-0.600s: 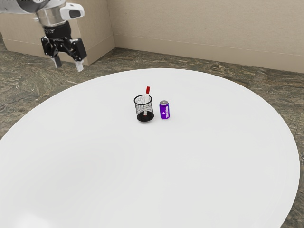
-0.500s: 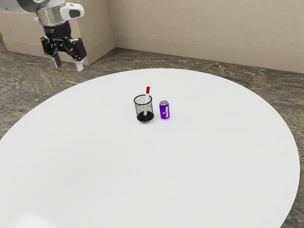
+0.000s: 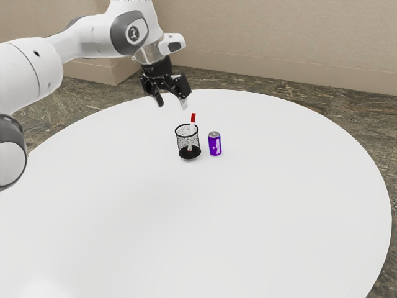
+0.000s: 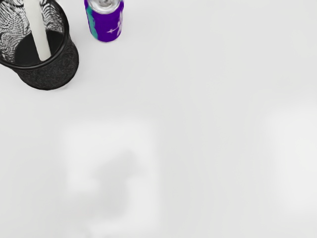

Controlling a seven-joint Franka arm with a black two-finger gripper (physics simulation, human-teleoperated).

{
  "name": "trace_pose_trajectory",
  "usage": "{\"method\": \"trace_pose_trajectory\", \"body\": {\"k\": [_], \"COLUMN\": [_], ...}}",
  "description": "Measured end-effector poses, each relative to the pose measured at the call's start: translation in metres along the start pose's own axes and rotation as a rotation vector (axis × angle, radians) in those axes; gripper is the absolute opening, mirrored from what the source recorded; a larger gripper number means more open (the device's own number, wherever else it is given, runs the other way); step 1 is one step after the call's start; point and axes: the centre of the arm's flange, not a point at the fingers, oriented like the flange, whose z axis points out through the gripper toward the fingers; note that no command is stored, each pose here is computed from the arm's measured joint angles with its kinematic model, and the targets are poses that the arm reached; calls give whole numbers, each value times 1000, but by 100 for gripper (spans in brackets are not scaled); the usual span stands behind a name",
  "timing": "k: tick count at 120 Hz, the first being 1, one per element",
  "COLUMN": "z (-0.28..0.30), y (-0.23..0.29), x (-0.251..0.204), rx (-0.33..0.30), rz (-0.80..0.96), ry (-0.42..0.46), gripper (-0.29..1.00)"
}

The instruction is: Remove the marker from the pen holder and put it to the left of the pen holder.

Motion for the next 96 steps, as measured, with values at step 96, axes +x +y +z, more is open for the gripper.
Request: {"method": "trace_pose_trajectory", "body": {"k": [96], "z": [191], "y": [-84], "x": [109], "rx": [217], "rz": [56], "ry": [590], "gripper": [68]}}
